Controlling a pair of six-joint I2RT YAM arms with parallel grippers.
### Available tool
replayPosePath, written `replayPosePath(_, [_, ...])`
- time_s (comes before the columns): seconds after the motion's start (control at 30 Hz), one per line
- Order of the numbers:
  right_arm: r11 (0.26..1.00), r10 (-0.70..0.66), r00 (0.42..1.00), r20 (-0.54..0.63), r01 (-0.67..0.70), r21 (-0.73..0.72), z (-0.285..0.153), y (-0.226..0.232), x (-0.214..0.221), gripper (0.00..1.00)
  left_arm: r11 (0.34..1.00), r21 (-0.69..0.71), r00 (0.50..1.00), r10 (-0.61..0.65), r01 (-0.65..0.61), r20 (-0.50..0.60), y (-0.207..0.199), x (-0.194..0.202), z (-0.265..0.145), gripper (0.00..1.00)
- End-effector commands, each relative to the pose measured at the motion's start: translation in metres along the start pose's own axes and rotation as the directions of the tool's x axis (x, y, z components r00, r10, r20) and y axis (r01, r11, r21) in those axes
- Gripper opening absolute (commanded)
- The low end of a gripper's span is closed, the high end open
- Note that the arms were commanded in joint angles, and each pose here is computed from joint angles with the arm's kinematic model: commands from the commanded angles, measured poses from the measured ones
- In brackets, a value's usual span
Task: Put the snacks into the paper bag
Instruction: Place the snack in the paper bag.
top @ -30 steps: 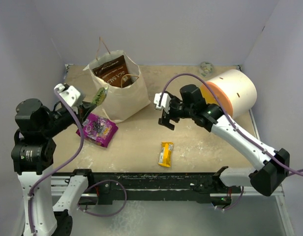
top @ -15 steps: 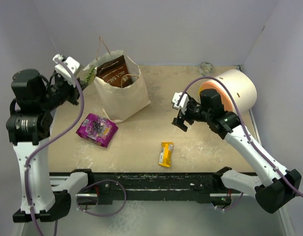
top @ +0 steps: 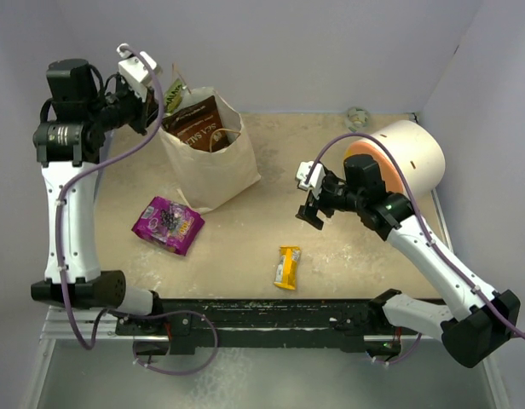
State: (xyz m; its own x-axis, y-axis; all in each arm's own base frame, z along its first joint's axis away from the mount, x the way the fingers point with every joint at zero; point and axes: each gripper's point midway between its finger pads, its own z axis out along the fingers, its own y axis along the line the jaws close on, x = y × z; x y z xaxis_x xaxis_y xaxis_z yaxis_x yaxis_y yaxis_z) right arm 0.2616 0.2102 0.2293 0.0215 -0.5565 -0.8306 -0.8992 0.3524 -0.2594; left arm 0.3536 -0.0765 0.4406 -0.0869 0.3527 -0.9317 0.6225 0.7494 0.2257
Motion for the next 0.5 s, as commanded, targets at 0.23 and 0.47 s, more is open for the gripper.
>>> replayPosePath(0.23, [1.000,0.004,0.999,0.042,-0.005,0.004,0.000,-0.002,-0.007,0.89,0.990,0.135,0.999,0.040,-0.041,0.012,0.012,0.002,0.057,0.00])
replayPosePath(0.47, [0.999,0.004,1.000,0.031,-0.005,0.032,0.000,-0.009,-0.004,0.89,0.974,0.226,0.995,0.016,0.007,-0.099,0.004,0.034,0.098,0.01])
